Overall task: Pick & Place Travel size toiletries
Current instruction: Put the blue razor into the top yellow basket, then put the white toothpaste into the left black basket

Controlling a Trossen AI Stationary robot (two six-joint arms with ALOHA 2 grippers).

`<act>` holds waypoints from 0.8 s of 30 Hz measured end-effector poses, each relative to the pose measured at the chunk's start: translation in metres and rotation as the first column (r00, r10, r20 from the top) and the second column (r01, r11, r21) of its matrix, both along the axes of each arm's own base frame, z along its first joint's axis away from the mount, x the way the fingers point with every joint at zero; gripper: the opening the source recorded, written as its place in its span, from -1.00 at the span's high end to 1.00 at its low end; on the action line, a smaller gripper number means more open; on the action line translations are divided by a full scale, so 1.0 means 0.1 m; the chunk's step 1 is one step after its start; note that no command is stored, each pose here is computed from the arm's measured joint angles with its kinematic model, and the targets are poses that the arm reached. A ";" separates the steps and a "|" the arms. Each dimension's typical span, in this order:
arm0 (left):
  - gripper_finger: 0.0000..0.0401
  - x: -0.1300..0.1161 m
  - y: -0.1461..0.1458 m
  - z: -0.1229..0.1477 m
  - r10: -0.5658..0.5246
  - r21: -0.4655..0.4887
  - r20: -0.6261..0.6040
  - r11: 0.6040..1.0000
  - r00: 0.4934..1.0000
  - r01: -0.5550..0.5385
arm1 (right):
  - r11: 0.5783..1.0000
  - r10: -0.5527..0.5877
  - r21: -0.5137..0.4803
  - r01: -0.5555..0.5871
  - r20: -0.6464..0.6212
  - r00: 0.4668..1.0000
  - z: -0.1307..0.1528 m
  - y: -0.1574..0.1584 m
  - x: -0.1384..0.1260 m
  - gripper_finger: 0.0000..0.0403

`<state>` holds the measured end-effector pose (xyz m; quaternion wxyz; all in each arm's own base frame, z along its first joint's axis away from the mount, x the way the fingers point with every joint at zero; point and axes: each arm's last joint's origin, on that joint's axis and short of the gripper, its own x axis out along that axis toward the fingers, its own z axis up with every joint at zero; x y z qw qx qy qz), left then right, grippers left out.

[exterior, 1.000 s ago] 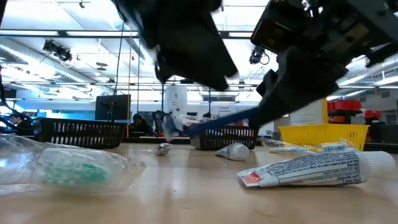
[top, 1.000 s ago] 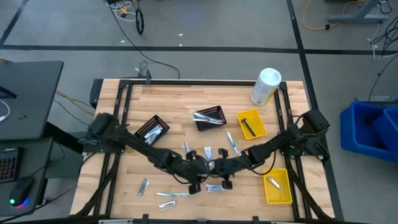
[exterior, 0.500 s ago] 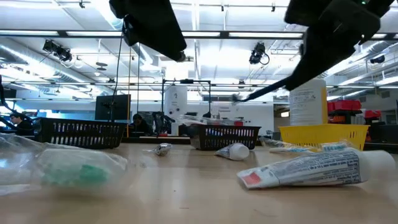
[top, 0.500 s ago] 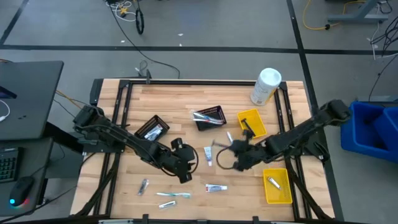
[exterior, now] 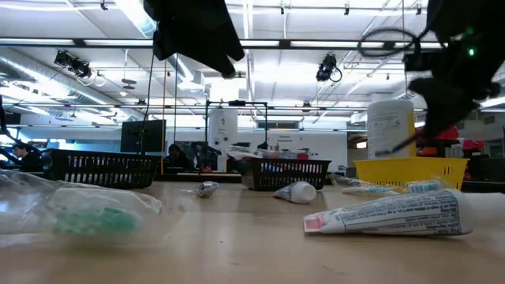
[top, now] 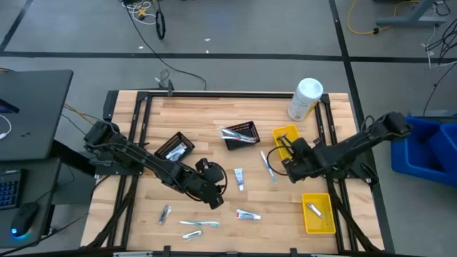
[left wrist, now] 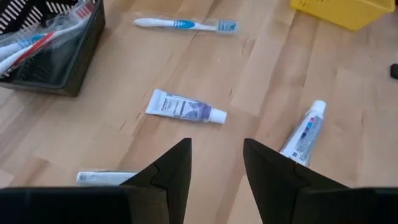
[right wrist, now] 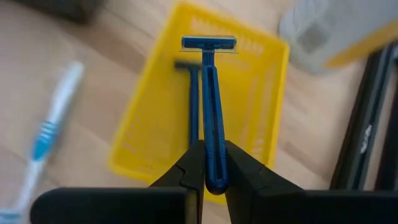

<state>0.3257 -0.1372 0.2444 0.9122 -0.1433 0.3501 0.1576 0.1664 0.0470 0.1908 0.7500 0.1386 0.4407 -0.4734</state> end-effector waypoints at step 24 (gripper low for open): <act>0.23 0.01 -0.02 0.00 -0.047 -0.042 -0.004 0.998 0.999 0.047 | 1.000 -0.009 0.011 0.010 -0.081 0.997 -0.33 -0.28 -0.04 0.28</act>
